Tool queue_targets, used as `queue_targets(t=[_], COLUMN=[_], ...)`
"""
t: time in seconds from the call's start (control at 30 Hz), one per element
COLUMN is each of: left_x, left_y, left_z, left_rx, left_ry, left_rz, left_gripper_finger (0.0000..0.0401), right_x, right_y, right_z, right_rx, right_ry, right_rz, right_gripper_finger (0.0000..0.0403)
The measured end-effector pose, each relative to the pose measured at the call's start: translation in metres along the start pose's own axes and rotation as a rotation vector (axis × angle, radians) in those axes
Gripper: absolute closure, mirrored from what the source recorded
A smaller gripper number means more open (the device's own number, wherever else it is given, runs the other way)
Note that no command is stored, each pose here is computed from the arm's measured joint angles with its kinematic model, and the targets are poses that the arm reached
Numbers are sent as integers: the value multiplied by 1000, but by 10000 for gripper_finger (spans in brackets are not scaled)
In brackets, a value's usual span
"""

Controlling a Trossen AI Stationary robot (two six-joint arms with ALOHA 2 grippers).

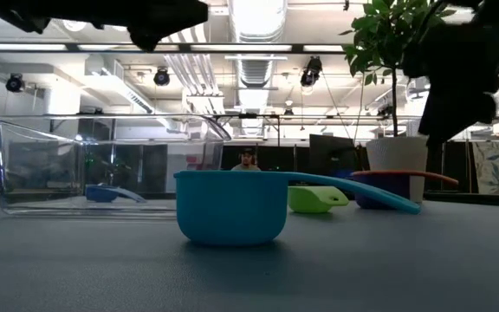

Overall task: Nest measuring cups in basket
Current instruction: Stack the red measuring cup on the top of the orange measuring cup

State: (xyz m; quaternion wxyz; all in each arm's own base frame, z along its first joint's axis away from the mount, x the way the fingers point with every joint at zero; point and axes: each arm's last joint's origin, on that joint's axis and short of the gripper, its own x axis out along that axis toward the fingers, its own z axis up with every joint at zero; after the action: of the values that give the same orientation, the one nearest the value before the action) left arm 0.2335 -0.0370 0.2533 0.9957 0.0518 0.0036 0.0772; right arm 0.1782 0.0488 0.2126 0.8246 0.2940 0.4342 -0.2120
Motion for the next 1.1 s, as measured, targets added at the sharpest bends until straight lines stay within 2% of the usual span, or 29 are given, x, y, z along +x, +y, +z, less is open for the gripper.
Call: queue_targets(t=[0.17, 0.27, 0.37, 0.47, 0.6, 0.7, 0.9, 1.0, 1.1], left_x=[-22, -33, -40, -41, -40, -40, -38, -37, -37], left_y=[6, 9, 11, 11, 11, 12, 17, 20, 21], left_z=[-7, -11, -16, -18, -19, -17, -17, -17, -18], left_rx=[-32, -36, -17, -21, -14, -14, 2, 10, 5], left_ry=[-16, -31, -33, -32, -14, -18, -21, -22, -20], left_rz=[-37, -56, -55, -54, -53, -48, -17, 2, 6], left_gripper_finger=[323, 323, 324, 324, 324, 324, 324, 324, 324], right_x=[-8, -6, -3, 0, 4, 7, 14, 19, 26], right_y=[19, 29, 38, 46, 54, 60, 59, 56, 56], right_z=[-24, -41, -58, -68, -75, -77, -82, -85, -88], right_rx=[58, 12, 6, 17, -16, -49, -23, -18, -42], right_ry=[56, 121, 219, 256, 279, 305, 339, 345, 346], right_rz=[51, 58, 37, -15, -89, -96, -142, -207, -233], right_gripper_finger=[203, 206, 207, 207, 207, 207, 209, 227, 266])
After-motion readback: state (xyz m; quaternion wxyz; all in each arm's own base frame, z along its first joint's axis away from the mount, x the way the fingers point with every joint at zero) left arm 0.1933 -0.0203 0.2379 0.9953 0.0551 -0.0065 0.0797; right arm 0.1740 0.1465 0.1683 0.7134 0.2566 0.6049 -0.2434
